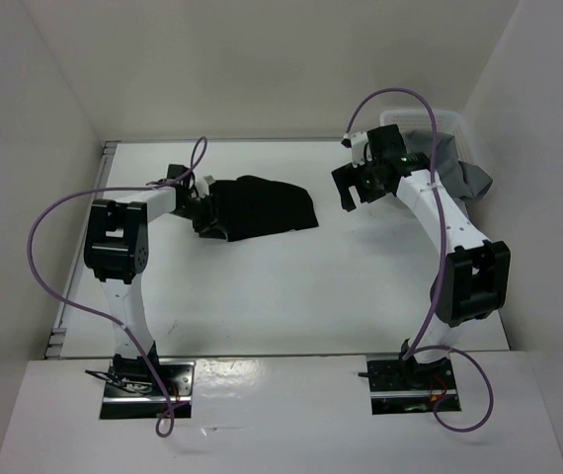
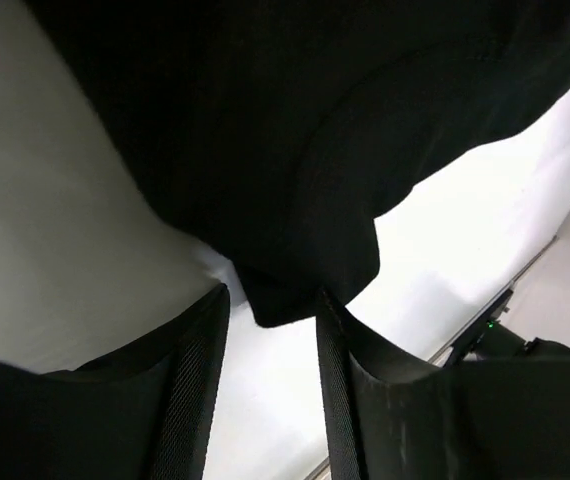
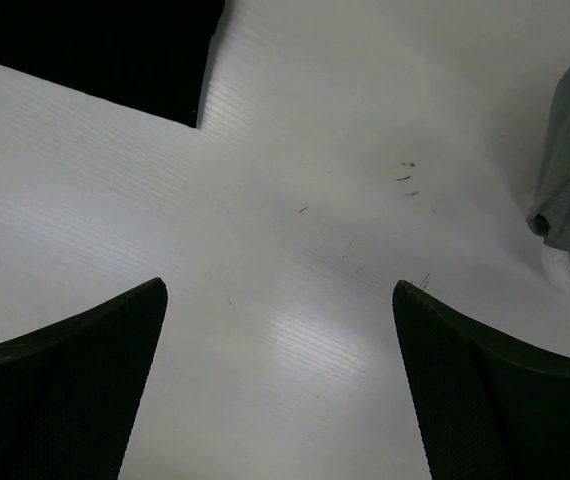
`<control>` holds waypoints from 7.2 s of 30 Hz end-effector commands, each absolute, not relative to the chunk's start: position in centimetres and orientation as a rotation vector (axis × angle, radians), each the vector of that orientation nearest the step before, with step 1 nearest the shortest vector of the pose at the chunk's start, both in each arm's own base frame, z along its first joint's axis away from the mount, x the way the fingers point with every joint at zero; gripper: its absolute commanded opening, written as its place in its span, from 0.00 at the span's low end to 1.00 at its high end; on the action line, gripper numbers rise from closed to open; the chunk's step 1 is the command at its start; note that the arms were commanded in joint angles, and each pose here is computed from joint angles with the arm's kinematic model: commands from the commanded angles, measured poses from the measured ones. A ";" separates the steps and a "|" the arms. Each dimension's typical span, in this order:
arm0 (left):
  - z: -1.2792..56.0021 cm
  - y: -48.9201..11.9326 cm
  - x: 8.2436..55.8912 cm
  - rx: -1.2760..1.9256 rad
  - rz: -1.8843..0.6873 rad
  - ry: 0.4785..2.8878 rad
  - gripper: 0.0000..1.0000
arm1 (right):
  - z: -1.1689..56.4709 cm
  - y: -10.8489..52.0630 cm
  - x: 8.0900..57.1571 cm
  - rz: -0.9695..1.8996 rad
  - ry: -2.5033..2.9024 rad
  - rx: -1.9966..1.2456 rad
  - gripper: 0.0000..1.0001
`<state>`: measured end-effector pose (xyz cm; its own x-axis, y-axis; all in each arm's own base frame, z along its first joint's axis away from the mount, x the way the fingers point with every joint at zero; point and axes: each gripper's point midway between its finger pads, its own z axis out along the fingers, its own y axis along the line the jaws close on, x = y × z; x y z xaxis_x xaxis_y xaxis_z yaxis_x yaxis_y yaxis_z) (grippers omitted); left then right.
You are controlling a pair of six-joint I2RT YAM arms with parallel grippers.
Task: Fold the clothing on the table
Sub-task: Flatten the skirt out
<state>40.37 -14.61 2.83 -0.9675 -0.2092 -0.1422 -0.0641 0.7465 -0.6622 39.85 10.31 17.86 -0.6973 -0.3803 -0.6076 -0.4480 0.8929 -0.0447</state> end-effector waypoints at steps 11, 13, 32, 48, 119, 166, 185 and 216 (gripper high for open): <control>-0.3 -14.5 38.7 -0.247 -0.944 2.815 0.14 | 18.7 10.6 41.6 0.133 2.366 -0.553 0.97; -0.3 -14.4 38.9 -0.229 -0.929 2.807 0.05 | 18.8 11.1 42.0 0.165 2.359 -0.545 0.97; 0.3 -13.9 39.7 -0.077 -0.891 2.784 0.00 | 9.2 16.4 44.2 0.527 2.476 -0.468 0.79; 0.5 -13.9 39.8 -0.049 -0.886 2.780 0.00 | 3.7 18.9 43.9 0.597 2.538 -0.529 0.71; 34.6 -17.4 34.1 0.923 -0.744 2.077 0.00 | 37.1 17.8 37.9 0.392 1.855 -0.900 0.00; 13.9 -15.6 24.8 0.897 -0.922 2.493 0.00 | 11.6 21.6 26.8 0.571 2.444 -1.432 0.00; 16.6 -16.7 22.7 1.043 -0.848 2.374 0.75 | 11.3 22.3 22.3 0.604 2.454 -1.686 0.59; 20.8 -2.8 27.2 0.287 -0.372 2.317 0.90 | 9.0 23.0 27.2 0.366 2.539 -1.340 0.86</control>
